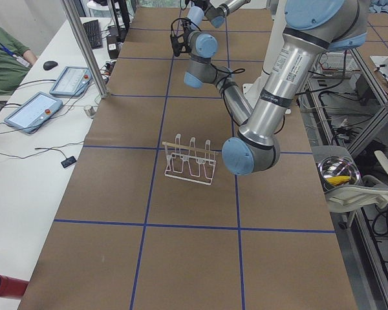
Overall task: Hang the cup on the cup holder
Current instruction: 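Carry the cup toward the center while the left gripper approaches its base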
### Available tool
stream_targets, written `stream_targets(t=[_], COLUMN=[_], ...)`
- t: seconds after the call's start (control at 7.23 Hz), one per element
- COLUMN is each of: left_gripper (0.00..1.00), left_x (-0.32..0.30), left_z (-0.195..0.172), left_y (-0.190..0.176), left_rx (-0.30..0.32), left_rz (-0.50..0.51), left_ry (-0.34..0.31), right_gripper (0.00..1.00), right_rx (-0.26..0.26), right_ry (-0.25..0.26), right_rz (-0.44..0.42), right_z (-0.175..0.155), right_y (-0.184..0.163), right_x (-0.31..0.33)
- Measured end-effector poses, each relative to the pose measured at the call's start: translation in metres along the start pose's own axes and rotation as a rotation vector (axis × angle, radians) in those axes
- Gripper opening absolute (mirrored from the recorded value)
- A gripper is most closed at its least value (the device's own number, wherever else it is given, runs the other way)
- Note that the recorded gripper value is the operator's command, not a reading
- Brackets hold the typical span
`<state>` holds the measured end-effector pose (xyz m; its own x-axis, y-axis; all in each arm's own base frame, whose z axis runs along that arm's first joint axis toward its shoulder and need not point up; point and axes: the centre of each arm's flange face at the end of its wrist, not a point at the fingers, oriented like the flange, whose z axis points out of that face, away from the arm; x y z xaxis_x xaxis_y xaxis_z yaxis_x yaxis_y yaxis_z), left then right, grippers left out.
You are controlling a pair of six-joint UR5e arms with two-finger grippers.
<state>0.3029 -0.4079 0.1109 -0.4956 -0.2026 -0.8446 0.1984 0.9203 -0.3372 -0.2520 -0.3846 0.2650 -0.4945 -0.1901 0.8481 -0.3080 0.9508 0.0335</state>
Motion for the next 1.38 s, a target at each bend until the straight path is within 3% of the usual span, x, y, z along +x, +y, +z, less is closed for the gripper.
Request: stream_targets(t=[0.42,1.38], left_gripper=[0.98,0.98], left_x=[0.008,0.006], left_z=[0.02,0.03], left_y=[0.034,0.062], left_rx=[-0.071,-0.134], left_rz=[-0.086,-0.143], left_ry=[0.04,0.043], right_gripper=[0.0,0.0], right_rx=[0.006,-0.005], right_ry=[-0.14,-0.254], right_rz=[0.022,0.052], right_z=[0.031,0.045], right_y=[0.028,0.055], right_x=[-0.01,-0.011])
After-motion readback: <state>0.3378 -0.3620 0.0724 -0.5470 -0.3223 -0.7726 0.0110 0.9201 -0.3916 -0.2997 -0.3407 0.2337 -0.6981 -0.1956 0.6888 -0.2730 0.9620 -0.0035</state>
